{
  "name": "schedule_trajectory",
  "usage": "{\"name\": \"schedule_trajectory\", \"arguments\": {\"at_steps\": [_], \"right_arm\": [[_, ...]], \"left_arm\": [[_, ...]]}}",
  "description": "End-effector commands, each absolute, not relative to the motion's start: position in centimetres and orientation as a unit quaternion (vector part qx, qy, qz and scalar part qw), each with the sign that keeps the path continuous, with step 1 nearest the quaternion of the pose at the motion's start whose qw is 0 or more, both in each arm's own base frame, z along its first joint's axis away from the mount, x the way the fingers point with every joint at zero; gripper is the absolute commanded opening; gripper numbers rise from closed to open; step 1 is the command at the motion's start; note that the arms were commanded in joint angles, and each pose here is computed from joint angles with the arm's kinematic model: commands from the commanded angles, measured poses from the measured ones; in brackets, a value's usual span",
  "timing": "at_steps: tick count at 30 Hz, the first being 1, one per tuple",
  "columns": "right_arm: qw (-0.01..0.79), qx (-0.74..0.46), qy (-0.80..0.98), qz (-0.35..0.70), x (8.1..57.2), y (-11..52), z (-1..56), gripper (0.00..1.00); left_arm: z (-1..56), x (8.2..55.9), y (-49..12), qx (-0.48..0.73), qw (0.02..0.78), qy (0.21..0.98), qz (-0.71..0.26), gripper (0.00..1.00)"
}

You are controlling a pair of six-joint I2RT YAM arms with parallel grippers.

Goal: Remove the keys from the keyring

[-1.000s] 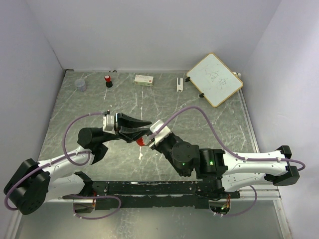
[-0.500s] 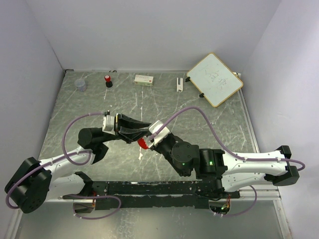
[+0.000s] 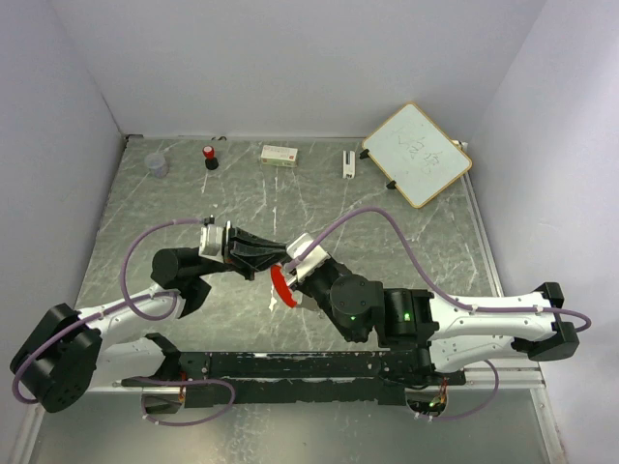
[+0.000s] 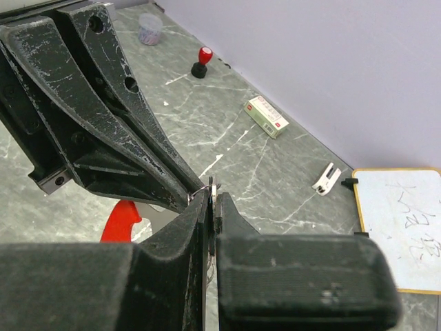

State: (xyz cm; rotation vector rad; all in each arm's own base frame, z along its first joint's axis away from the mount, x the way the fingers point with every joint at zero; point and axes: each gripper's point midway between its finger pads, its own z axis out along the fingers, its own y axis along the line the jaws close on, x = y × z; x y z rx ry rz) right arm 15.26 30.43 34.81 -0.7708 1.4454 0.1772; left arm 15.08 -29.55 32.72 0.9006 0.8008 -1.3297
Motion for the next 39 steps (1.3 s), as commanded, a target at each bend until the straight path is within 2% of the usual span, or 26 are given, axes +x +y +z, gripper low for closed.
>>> {"name": "schedule_trajectory", "arguments": {"at_steps": [1,11,23,39], "right_arm": [[0.684,-0.337,0.638,0.108,14.8,31.2,36.1,0.0],[0.677,-0.338,0.645,0.103,14.8,31.1,35.4,0.0],[0.666,-0.336,0.658,0.102,14.7,30.9,34.0,0.0],[0.671,-0.314,0.667,0.078,15.3,29.0,34.5,0.0]], "left_arm": [[34.6,15.3,-29.3,0.395,0.651,0.332,-0.557,0.07],[34.8,17.3,-28.4,0.368,0.689,0.37,-0.504,0.07],[35.9,18.2,-27.2,0.321,0.718,0.372,-0.494,0.07],[35.5,17.5,-26.8,0.333,0.719,0.371,-0.484,0.07]]}}
